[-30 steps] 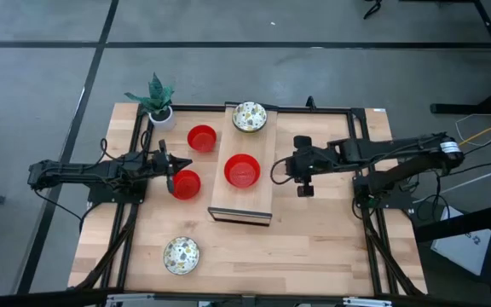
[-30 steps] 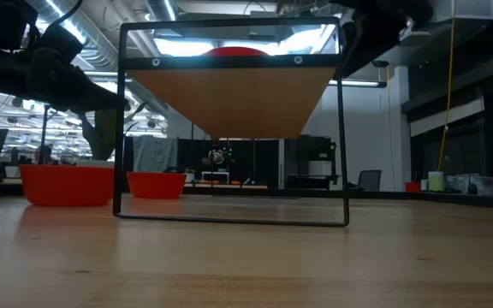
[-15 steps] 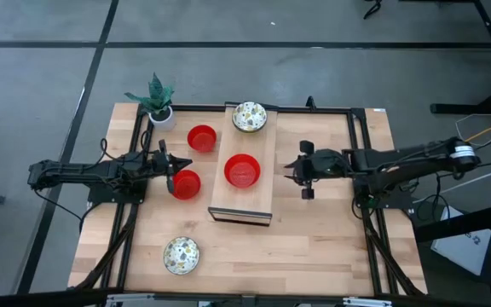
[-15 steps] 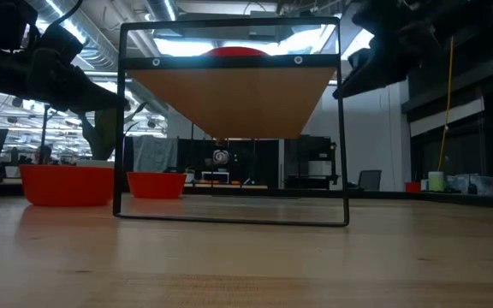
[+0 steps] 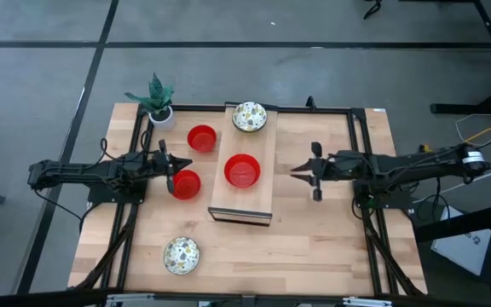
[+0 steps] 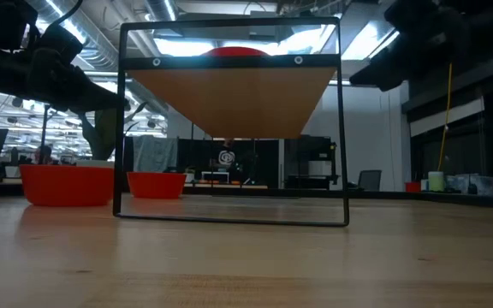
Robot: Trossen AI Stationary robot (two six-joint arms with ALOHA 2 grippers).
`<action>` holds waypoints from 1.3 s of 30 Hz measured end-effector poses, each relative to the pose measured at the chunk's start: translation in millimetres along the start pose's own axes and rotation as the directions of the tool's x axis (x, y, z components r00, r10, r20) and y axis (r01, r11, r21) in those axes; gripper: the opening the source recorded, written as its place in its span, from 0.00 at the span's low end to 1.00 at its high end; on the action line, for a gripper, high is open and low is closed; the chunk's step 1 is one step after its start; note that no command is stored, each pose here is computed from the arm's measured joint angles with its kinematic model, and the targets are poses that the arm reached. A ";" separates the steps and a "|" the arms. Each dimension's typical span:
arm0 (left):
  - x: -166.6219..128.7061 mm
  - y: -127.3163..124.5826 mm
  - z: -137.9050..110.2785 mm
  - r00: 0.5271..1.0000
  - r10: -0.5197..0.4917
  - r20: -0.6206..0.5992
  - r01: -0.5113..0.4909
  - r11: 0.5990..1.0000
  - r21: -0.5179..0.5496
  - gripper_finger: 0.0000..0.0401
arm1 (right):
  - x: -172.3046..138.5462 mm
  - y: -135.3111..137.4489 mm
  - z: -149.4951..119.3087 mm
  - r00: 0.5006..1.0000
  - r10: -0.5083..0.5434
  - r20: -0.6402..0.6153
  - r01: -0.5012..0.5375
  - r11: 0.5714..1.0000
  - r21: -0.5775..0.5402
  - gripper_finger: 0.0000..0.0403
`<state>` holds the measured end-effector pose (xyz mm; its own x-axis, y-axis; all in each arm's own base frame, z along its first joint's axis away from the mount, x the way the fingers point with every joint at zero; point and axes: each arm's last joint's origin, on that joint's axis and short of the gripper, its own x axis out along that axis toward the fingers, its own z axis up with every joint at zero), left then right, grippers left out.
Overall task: Pick & Place Mini bowls
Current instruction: Stack the top red bowl on top of the red bowl on the shelf
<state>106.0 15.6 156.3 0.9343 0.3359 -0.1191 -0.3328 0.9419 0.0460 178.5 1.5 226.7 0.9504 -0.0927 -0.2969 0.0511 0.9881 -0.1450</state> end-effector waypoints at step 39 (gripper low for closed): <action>0.0 0.0 0.0 1.000 0.000 0.000 0.000 1.000 0.000 0.01 | -52.3 -2.4 -55.1 0.936 -0.051 0.347 0.052 0.999 0.005 0.00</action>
<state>106.0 15.6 156.3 0.9343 0.3359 -0.1192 -0.3327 0.9419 0.0462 111.8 -2.8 190.6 0.9939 -0.0945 0.0572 0.1023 0.9825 -0.1554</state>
